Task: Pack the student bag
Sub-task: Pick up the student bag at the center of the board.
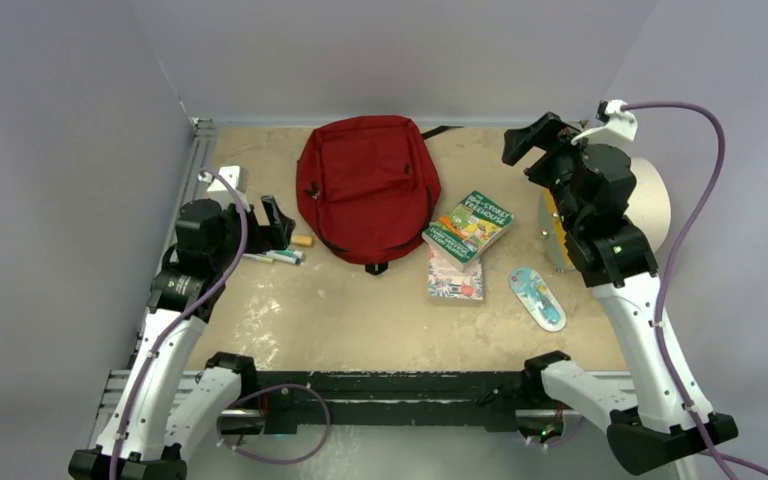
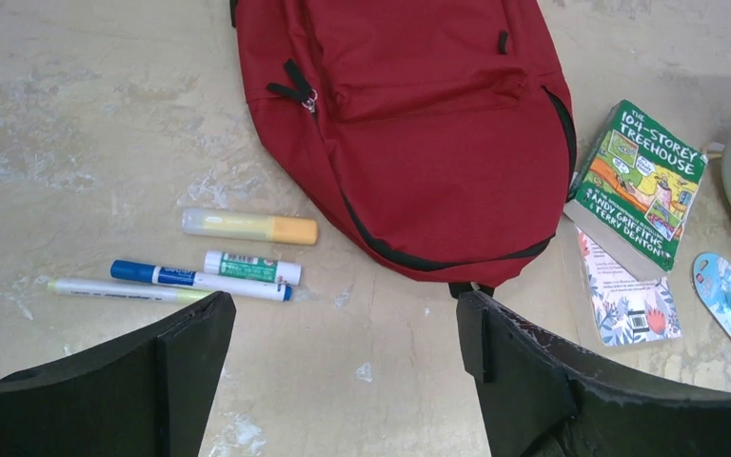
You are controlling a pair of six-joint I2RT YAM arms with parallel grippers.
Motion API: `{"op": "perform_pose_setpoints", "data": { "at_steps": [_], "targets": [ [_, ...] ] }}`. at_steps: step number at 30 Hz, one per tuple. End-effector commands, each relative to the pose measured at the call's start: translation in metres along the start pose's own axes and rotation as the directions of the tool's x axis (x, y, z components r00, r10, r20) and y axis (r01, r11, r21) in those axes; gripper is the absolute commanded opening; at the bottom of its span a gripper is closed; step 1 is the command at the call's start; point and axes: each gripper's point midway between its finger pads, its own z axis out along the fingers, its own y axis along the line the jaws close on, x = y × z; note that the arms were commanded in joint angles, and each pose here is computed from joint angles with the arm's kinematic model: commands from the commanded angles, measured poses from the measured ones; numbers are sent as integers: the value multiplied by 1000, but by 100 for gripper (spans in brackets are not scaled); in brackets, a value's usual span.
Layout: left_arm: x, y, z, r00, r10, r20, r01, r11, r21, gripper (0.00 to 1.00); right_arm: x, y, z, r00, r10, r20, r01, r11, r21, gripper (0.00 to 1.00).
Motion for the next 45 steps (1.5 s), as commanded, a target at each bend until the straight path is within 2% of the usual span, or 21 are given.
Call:
{"op": "perform_pose_setpoints", "data": {
  "at_steps": [1,7,9,12,17,23,30,34,38,45],
  "targets": [
    [-23,-12,-5,994,41,100,-47,997,56,88,-21,11,-3,998,18,66,-15,999,-44,99],
    [-18,-9,-1,996,44,82,-48,998,44,90,-20,7,-3,998,13,62,-12,1000,-28,99],
    [-16,-7,2,997,40,72,-43,998,38,96,-12,2,-5,999,17,49,-16,1000,-20,98],
    [-11,-2,6,997,48,64,-49,999,19,97,-3,-4,-10,998,16,59,-14,999,-29,96],
    [-20,-16,14,996,63,56,-68,994,88,97,5,-6,-19,1000,13,27,-12,999,-38,96],
    [-12,-21,33,991,-107,-78,113,991,68,89,33,-1,-23,998,25,-66,-31,995,-99,96],
    [23,-41,42,901,-402,-164,410,912,19,89,73,-2,-20,982,80,-170,-102,987,-127,95],
    [54,-52,48,817,-535,-213,526,844,-102,90,80,-6,-23,979,89,-184,-112,987,-119,94],
    [96,-56,56,723,-633,-277,585,774,-243,90,85,-7,-30,975,85,-206,-113,985,-128,95],
    [131,-68,84,659,-687,-305,642,726,-248,90,90,-9,-36,973,91,-212,-121,983,-137,95]
  ]
}}
